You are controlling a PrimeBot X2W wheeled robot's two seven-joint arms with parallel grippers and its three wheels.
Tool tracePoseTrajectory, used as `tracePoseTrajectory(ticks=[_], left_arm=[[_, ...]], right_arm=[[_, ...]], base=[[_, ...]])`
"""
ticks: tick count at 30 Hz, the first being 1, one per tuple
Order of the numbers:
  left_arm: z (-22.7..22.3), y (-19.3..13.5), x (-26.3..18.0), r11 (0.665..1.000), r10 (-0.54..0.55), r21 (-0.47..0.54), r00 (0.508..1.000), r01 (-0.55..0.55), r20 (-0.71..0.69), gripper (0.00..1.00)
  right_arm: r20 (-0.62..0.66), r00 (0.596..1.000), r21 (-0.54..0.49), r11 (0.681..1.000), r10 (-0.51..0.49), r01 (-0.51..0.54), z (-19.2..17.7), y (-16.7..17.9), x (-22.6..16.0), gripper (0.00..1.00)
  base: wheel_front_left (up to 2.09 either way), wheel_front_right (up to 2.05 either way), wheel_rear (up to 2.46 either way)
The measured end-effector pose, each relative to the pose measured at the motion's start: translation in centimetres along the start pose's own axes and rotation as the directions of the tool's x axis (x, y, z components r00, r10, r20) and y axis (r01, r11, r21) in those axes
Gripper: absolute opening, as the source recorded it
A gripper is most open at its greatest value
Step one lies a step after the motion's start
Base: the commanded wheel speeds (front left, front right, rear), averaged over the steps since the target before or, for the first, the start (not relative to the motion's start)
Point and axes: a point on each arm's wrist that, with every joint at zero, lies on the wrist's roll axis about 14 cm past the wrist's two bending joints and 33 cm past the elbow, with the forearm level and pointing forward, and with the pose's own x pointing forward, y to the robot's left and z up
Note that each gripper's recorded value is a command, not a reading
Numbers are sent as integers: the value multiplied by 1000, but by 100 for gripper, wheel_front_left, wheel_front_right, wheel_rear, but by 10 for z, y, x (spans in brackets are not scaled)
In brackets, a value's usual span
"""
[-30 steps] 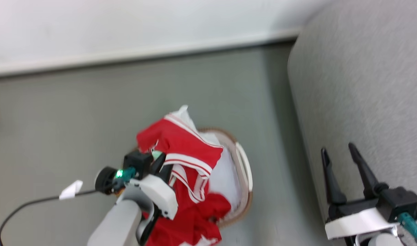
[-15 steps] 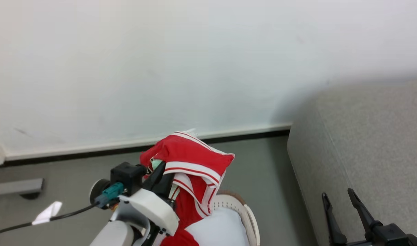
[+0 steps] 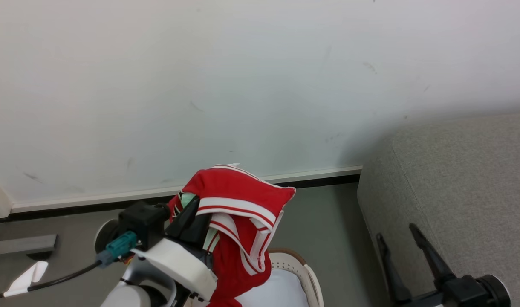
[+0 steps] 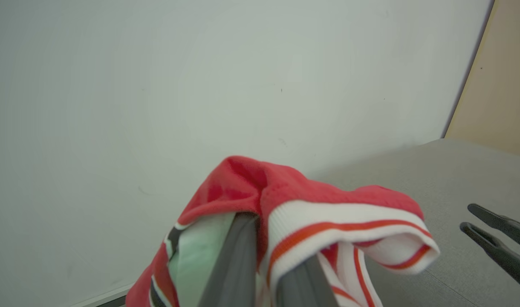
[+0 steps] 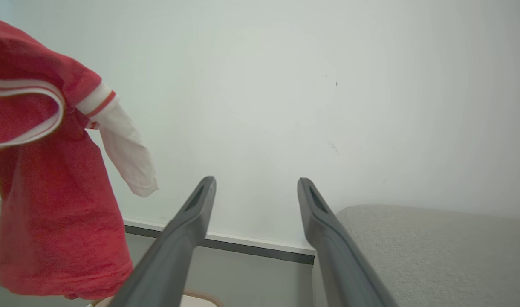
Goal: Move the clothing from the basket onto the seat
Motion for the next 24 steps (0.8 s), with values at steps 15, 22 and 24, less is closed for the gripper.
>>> tracePoseTrajectory(ticks=[15, 22, 24], left_arm=[[-5, -15, 1, 999, -43, -9, 999, 42, -27, 0], [-6, -26, 0, 997, -73, -18, 997, 73, -32, 0], [-6, -29, -1, 996, -85, -18, 996, 85, -36, 0]], right_arm=[[68, 887, -260, 866, 457, -427, 39, 103, 19, 100], [32, 843, -335, 801, 537, -497, 36, 118, 28, 100], [16, 829, -342, 782, 559, -521, 32, 124, 29, 100]], base=[[0, 0, 0], [0, 0, 0], [0, 0, 0]])
